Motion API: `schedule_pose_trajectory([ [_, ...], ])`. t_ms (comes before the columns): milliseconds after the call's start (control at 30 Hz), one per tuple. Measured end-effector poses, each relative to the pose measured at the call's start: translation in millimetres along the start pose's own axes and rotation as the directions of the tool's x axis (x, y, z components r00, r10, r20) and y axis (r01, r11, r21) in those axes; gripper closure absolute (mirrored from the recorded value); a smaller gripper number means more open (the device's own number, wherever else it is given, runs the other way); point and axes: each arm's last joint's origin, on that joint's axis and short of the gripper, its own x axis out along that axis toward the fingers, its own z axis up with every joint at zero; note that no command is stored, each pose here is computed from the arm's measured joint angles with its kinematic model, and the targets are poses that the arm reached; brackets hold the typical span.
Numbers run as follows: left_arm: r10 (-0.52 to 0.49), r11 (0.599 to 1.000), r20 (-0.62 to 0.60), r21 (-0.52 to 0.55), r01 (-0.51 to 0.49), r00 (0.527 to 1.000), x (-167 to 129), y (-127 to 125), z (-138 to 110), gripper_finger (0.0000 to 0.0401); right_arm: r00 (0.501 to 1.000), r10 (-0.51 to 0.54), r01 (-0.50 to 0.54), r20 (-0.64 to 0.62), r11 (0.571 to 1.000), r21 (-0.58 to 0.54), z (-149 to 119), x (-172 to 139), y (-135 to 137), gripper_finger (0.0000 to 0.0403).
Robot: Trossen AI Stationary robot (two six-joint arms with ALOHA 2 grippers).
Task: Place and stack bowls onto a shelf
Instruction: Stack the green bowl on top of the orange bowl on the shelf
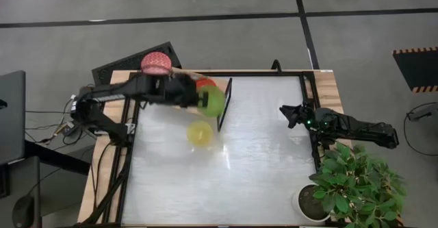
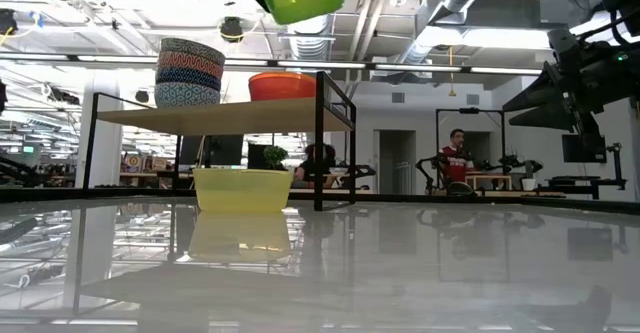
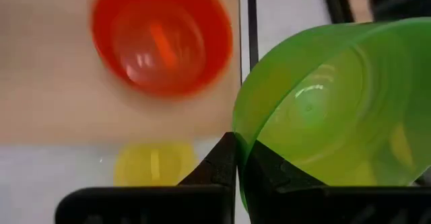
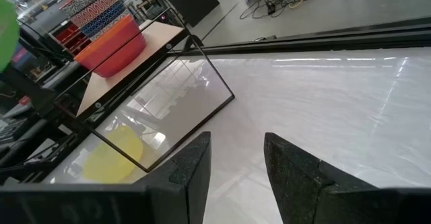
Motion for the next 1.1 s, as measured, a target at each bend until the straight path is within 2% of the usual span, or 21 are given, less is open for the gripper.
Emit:
schedule_pose_trajectory([
  [167,0.035,0.994,0.069,-0.108,-0.028,0.997,3,12,36,0.0401,1.000,0.000,0.000,-0.001,1.000,0.000,0,0,0,0.0239],
  [367,0.098,0.979,0.097,-0.187,-0.079,0.990,7,27,57,0.0401,1.000,0.001,-0.001,0.000,1.000,0.000,0,0,0,0.0239],
  [567,0.157,0.961,0.033,-0.237,-0.145,0.987,9,40,64,0.0401,1.000,0.001,-0.001,-0.001,1.000,0.000,0,0,0,0.0239],
  [867,0.164,0.949,0.036,-0.280,-0.148,0.986,12,40,66,0.0401,1.000,0.000,0.000,0.000,1.000,-0.009,0,0,0,0.0239],
  [1000,0.186,0.946,0.007,-0.272,-0.177,0.983,25,39,64,0.0401,1.000,0.000,0.000,0.000,1.000,-0.009,0,0,0,0.0239],
  [1100,0.162,0.955,-0.008,-0.250,-0.159,0.987,32,36,66,0.0401,1.000,0.000,0.000,0.000,1.000,-0.009,0,0,0,0.0239],
])
